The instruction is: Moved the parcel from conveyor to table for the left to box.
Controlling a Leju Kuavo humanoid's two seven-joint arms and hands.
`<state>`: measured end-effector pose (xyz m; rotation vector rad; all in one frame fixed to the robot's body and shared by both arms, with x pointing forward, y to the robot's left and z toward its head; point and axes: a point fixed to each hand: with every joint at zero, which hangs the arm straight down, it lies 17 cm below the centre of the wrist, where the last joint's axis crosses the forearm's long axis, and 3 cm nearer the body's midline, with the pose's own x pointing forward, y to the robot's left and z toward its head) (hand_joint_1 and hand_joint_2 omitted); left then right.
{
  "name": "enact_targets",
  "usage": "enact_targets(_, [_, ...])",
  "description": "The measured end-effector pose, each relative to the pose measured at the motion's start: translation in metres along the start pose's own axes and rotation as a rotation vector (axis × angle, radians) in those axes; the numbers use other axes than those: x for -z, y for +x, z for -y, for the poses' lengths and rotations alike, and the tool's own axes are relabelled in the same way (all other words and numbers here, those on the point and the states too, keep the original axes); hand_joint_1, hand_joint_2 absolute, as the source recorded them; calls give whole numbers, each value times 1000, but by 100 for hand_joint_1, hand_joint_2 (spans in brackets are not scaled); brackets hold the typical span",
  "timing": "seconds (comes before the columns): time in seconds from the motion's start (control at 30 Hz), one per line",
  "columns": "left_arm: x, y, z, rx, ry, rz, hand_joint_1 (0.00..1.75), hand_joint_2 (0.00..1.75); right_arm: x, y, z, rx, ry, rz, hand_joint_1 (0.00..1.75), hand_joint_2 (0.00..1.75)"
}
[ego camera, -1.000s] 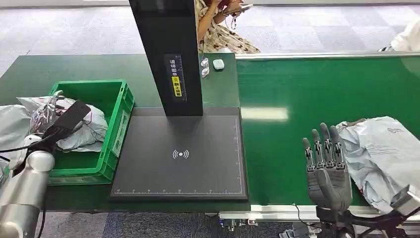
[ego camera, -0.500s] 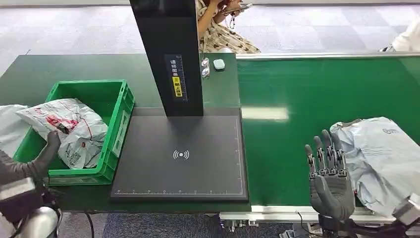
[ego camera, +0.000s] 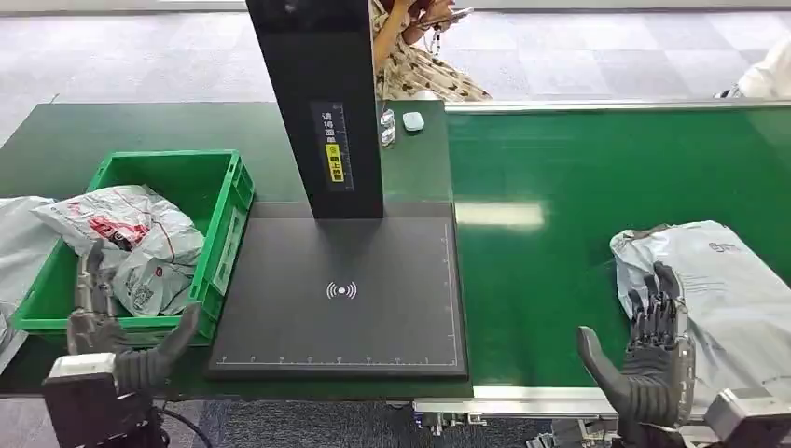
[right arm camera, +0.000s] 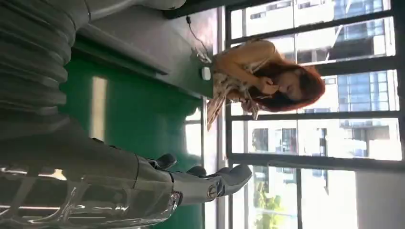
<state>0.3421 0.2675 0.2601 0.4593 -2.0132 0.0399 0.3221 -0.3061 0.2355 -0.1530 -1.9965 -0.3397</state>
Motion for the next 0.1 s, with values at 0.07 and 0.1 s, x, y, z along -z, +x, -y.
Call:
enact_targets(0.07, [-8,-10,20,-18,-52,-46,0,175,-2,-2,1,-5,-12,-6,0,175])
enact_targets(0.1, [-12,-15,29,-21,-75,-62,0,175,-3,-3,0,-5,-17,-13,0,175])
